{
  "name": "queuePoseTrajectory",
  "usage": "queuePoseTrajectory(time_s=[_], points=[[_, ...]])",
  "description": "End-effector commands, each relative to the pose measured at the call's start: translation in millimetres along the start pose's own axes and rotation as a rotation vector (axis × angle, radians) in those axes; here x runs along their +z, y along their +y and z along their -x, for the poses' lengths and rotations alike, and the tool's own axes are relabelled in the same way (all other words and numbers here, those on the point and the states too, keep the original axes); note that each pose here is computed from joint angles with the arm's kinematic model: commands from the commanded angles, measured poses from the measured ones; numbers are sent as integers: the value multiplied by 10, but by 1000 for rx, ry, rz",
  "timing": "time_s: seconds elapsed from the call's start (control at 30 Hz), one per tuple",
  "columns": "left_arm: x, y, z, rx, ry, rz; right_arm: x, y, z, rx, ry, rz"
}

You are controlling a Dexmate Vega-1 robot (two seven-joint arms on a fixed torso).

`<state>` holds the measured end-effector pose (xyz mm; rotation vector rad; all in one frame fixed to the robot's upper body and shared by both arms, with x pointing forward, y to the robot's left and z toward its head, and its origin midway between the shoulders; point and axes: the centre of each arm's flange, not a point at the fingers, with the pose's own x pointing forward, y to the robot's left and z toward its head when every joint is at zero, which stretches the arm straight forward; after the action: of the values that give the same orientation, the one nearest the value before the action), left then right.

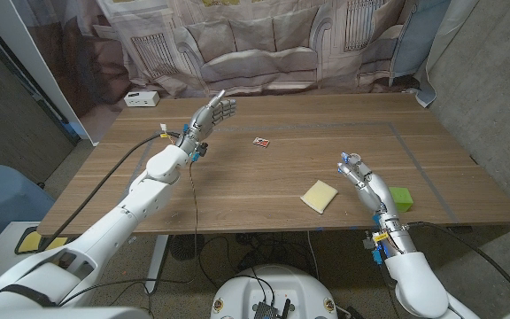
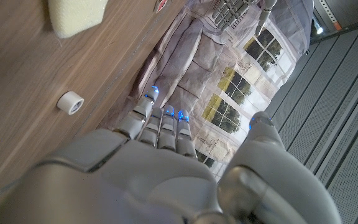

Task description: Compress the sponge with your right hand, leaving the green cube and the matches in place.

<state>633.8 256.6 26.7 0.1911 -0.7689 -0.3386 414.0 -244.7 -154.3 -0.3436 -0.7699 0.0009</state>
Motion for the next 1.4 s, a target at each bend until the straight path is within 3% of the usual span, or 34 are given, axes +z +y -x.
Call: queuePoseTrajectory(time_s=[0.03,0.47,1.4], points=[[26,-20,5,8,-14,-18,202,77,63,-65,5,186],[1,-96,-30,-13,-16,-10,274,94,108,-90,34,363],[17,-64,0,16,-24,-40,401,189,4,-77,70,617]])
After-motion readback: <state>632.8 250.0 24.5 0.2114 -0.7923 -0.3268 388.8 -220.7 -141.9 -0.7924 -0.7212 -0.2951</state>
